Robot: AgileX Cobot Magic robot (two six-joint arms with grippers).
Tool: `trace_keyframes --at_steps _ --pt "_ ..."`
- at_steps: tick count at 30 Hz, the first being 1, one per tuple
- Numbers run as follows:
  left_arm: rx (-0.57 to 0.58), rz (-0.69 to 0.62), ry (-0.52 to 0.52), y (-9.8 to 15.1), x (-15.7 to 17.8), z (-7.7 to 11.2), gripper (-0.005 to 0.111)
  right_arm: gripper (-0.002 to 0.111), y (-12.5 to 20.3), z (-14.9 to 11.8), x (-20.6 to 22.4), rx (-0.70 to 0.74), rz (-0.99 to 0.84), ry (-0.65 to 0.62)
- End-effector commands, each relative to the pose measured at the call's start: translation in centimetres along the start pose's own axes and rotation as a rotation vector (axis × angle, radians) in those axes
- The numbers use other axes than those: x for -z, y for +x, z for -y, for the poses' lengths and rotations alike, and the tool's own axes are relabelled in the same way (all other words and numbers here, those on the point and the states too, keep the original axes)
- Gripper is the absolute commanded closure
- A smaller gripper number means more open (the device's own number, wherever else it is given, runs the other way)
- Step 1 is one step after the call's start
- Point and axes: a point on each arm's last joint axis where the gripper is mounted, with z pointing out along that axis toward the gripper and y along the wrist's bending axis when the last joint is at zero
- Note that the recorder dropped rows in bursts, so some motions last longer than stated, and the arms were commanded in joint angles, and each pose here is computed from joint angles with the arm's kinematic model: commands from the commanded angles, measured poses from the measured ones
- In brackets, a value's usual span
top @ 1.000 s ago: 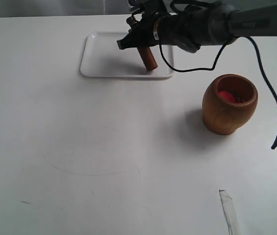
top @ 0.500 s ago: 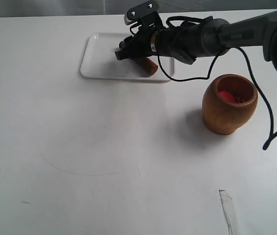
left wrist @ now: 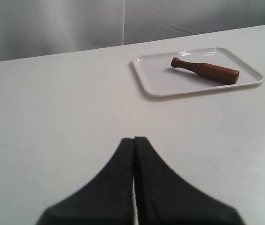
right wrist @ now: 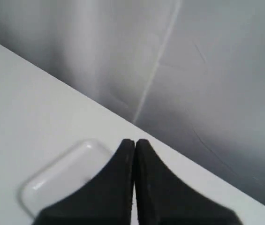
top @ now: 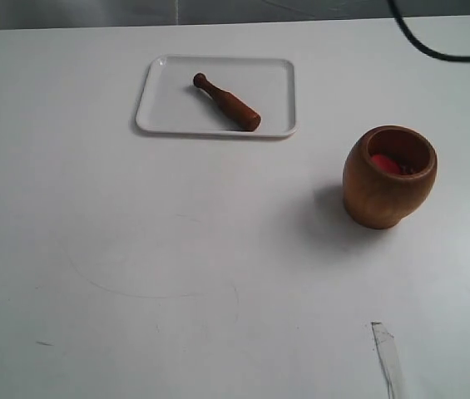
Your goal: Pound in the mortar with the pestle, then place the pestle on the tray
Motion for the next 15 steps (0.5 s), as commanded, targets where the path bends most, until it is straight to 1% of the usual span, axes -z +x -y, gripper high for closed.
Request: trace_keyframes --at_steps 1,4,7,12,15 --pt "0.012 0.007 0.008 0.0 0.0 0.1 0.107 0.108 0.0 -2.9 6.8 0.020 0.217 -0.154" --pt "0.012 0.007 0.008 0.0 0.0 0.1 0.107 0.108 0.8 -3.6 11.0 -0.035 0.279 -0.199" --pt "0.012 0.007 0.008 0.0 0.0 0.1 0.107 0.108 3.0 -4.1 13.9 -0.127 0.269 -0.229" --pt "0.012 0.007 0.008 0.0 0.0 0.1 0.107 0.108 5.9 -4.3 17.5 -0.294 0.276 -0.268" --pt "0.012 0.007 0.008 0.0 0.0 0.1 0.107 0.108 7.3 -4.1 18.8 -0.331 0.289 -0.269"
